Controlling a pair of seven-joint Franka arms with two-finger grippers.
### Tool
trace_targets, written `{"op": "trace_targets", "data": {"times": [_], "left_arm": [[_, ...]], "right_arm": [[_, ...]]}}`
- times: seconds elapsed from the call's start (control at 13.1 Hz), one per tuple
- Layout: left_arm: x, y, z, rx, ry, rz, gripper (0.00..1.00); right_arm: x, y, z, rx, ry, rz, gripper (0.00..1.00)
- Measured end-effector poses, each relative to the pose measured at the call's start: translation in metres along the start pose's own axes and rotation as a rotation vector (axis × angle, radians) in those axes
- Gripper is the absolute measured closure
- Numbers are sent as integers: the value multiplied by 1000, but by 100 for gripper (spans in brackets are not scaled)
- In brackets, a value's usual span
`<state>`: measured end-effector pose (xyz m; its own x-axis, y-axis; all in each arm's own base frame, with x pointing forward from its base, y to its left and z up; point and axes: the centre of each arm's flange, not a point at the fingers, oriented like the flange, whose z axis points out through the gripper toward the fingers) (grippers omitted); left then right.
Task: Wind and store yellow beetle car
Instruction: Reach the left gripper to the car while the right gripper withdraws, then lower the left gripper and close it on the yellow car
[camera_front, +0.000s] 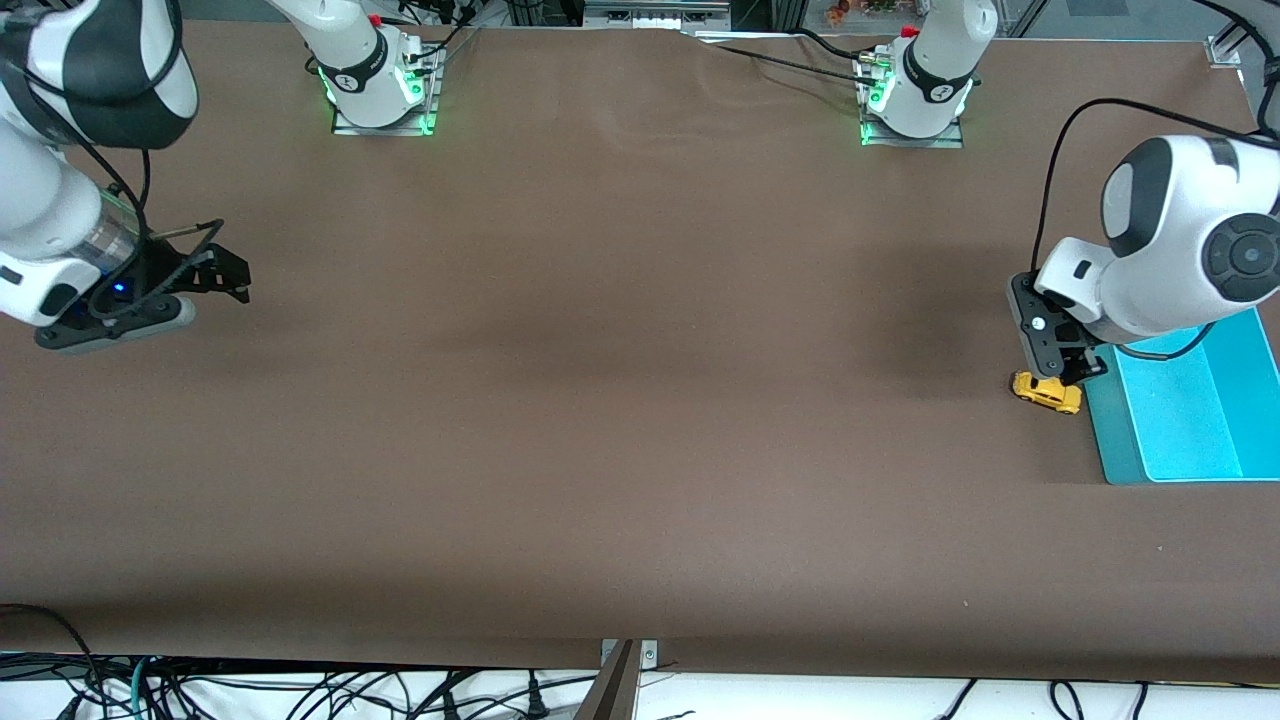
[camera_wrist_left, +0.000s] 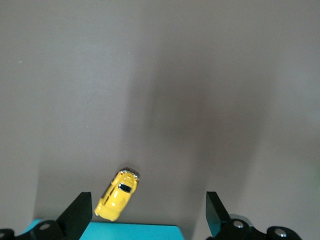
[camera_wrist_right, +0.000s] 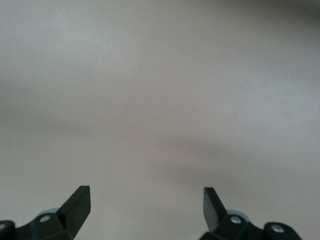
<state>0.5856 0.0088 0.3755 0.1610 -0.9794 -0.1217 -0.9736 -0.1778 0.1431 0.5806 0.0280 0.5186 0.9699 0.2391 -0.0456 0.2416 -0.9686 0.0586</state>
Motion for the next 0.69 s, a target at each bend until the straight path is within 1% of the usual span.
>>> {"op": "trace_targets", "data": {"times": [0.23, 0.38, 0.46, 0.61, 0.69], "left_arm": [[-24, 1, 42, 58, 20, 138, 0], [-32, 2, 60, 111, 26, 240, 0], [-34, 2, 67, 132, 26, 283, 0], [-43, -1, 80, 164, 24, 360, 0], [-53, -3, 88, 179, 21, 396, 0]], "right_arm": [[-21, -6, -23, 77, -43, 226, 0], [-33, 2, -36, 92, -82, 311, 0], [-38, 11, -43, 95, -92, 336, 0], [-45, 34, -55, 96, -74, 379, 0], [-48, 46, -58, 98, -62, 403, 0]]}}
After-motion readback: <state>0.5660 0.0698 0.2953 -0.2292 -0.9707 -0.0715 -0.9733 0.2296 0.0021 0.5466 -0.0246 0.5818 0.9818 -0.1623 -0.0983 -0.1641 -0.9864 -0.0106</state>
